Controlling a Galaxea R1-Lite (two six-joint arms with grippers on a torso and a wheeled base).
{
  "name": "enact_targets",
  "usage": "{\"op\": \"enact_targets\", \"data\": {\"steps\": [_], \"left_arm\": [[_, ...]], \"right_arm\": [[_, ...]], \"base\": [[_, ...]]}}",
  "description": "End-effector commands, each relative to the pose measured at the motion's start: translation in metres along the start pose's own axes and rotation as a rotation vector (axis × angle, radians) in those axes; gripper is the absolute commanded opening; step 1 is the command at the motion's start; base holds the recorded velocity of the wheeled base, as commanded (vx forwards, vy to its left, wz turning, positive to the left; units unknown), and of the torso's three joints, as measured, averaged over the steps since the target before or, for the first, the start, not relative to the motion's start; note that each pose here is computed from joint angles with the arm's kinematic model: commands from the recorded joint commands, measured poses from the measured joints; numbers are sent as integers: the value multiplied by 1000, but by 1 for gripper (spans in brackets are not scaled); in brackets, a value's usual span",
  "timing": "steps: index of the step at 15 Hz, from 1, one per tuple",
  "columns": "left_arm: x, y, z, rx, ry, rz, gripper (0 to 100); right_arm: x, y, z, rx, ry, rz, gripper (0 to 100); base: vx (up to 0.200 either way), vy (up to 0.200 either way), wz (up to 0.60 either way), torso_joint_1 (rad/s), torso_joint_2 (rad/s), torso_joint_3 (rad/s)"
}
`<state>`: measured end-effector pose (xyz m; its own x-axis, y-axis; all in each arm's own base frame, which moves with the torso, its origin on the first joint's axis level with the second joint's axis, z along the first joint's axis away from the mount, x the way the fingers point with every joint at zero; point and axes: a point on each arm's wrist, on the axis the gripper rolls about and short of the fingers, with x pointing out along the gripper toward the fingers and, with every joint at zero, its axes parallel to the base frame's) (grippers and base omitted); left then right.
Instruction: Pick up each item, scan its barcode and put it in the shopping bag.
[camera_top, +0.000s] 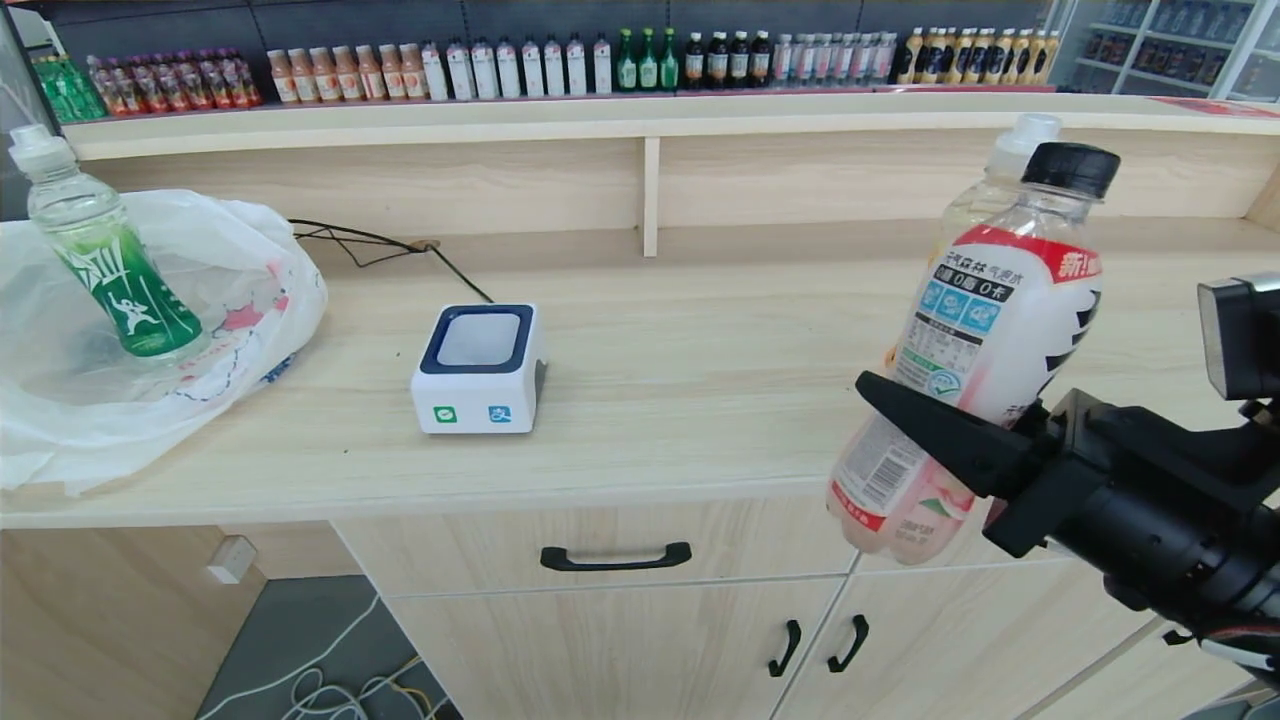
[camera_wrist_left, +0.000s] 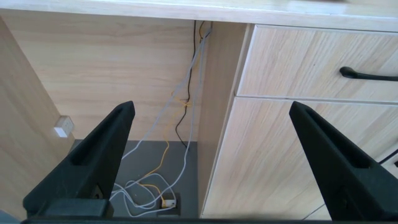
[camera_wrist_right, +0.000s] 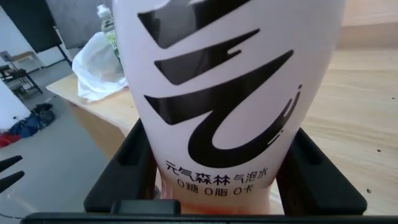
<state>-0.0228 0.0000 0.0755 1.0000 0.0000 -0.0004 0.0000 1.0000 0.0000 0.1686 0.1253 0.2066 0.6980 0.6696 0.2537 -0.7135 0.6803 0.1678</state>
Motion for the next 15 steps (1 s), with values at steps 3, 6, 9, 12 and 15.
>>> {"op": "enact_targets", "data": {"steps": [3, 6, 9, 12, 15], "left_arm": [[0, 0, 0, 0, 0, -2, 100], [0, 0, 0, 0, 0, -2, 100], [0, 0, 0, 0, 0, 0, 100], [0, 0, 0, 0, 0, 0, 100], [0, 0, 0, 0, 0, -2, 100]], "right_arm": [[17, 3, -18, 57, 18, 147, 0], [23, 3, -24, 135, -14, 185, 0], [26, 31, -15, 266, -34, 308, 0], [20, 47, -13, 339, -17, 373, 0], [21, 59, -5, 410, -33, 434, 0]], "base": [[0, 0, 0, 0, 0, 0], [0, 0, 0, 0, 0, 0], [0, 0, 0, 0, 0, 0], [0, 0, 0, 0, 0, 0], [0, 0, 0, 0, 0, 0]]}}
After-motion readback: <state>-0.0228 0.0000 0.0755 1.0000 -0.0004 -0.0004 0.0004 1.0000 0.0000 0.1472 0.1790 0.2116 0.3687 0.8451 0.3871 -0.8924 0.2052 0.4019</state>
